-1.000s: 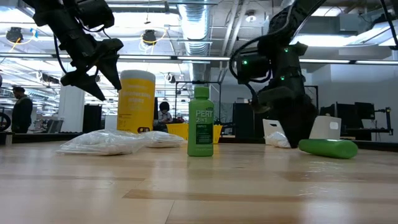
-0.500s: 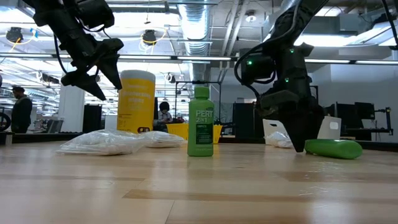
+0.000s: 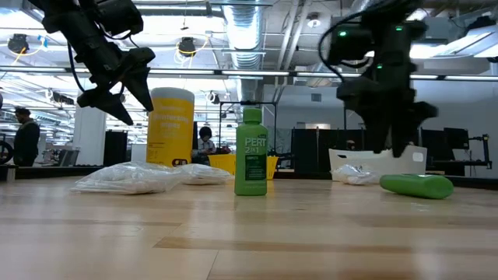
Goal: Pick & Place Travel size toiletries
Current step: Put the green shampoo bottle into the white bin
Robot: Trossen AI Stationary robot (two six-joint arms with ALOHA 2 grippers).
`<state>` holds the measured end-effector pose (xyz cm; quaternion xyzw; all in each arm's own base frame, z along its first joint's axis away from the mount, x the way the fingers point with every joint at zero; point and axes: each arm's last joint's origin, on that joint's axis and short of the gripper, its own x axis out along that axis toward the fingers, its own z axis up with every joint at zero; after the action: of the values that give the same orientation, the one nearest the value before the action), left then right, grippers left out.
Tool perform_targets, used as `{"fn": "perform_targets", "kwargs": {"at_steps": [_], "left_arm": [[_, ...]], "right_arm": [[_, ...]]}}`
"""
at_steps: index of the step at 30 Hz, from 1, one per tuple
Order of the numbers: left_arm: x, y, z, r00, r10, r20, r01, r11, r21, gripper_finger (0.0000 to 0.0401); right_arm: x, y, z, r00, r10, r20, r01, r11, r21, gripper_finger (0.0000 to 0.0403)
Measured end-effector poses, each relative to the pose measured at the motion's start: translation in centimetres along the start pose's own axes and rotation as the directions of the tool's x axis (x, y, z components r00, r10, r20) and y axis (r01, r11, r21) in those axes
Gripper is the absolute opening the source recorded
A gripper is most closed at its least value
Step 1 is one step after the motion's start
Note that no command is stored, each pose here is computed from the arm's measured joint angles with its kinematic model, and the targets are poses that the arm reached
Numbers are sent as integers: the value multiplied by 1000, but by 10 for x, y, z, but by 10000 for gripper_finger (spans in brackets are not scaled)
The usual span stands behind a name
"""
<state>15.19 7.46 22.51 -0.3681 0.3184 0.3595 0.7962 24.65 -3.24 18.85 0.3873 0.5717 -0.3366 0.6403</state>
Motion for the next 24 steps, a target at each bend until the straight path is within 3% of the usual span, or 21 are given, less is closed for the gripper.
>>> {"fn": "perform_targets", "kwargs": {"at_steps": [6,13,19,24], "left_arm": [[0,-1,1,1000,-3,11,3,1000,-1,294],[0,-1,2,1000,-10,24,10,1000,-3,294],[0,-2,2,1000,-13,28,13,1000,-5,294],[0,-2,2,1000,-13,27,13,1000,-5,294]], "right_arm": [[2,-11,-16,999,41,31,-45,989,141,231],[17,2,-11,996,72,47,-78,987,138,225],[40,8,-14,1000,4,-15,-2,993,119,224],[54,13,-13,998,2,-66,4,996,93,218]]}}
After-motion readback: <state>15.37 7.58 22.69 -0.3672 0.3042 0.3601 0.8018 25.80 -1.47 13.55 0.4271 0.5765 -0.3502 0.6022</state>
